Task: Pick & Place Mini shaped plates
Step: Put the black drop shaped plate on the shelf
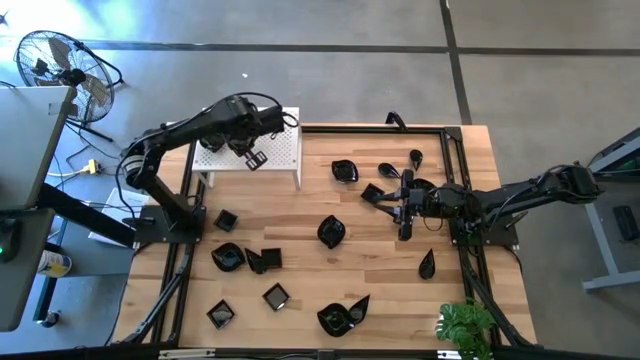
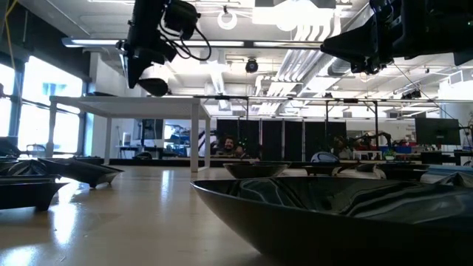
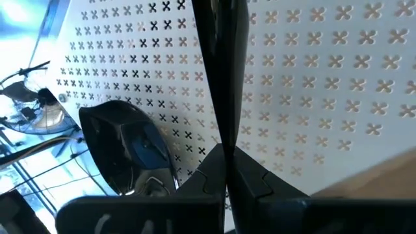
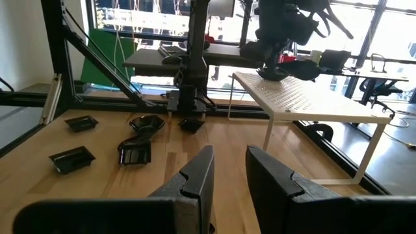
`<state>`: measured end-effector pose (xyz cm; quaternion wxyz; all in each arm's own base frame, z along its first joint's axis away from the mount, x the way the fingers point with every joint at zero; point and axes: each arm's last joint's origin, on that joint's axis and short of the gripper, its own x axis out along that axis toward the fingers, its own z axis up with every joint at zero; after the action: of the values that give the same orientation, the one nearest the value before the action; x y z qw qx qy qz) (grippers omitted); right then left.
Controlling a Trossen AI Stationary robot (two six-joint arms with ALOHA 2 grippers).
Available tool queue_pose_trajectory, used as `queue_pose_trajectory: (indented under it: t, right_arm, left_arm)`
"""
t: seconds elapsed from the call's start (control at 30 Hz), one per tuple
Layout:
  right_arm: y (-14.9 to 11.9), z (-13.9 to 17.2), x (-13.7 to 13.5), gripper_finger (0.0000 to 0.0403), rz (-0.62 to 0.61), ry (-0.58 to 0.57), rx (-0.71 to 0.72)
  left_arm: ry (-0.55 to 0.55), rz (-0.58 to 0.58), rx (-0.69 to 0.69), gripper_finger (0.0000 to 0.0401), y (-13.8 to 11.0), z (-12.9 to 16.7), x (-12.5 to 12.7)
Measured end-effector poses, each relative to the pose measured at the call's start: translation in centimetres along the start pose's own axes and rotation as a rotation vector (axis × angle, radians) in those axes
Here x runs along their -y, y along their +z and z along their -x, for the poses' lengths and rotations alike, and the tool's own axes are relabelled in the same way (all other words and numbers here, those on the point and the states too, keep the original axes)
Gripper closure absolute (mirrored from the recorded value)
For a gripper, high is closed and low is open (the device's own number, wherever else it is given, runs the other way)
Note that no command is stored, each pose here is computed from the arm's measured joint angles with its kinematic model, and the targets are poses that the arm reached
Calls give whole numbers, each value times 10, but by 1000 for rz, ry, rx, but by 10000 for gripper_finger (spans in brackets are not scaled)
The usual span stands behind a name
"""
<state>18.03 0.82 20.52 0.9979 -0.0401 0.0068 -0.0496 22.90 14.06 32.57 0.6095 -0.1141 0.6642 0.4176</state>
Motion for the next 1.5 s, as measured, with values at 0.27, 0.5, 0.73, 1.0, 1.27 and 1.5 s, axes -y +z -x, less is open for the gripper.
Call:
queue_pose_trajectory:
  t: [0.27, 0.5, 0.73, 1.0, 1.27, 1.5]
  right_arm:
    - [0, 0, 0, 324, 0, 0, 0]
    - [0, 0, 0, 324, 0, 0, 0]
    - [0, 0, 0, 324, 0, 0, 0]
    - [0, 0, 0, 324, 0, 0, 0]
    - [0, 0, 0, 324, 0, 0, 1]
    - [0, 0, 0, 324, 0, 1, 0]
  left_arm:
    - [-12, 0, -4, 401, 0, 0, 0]
    - [-36, 0, -10, 401, 0, 0, 1]
    - [-54, 2, -16, 401, 0, 0, 2]
    - [-33, -16, -25, 401, 4, -4, 5]
    - [-31, -27, -25, 401, 3, -4, 4]
    - [-55, -12, -34, 401, 3, -4, 5]
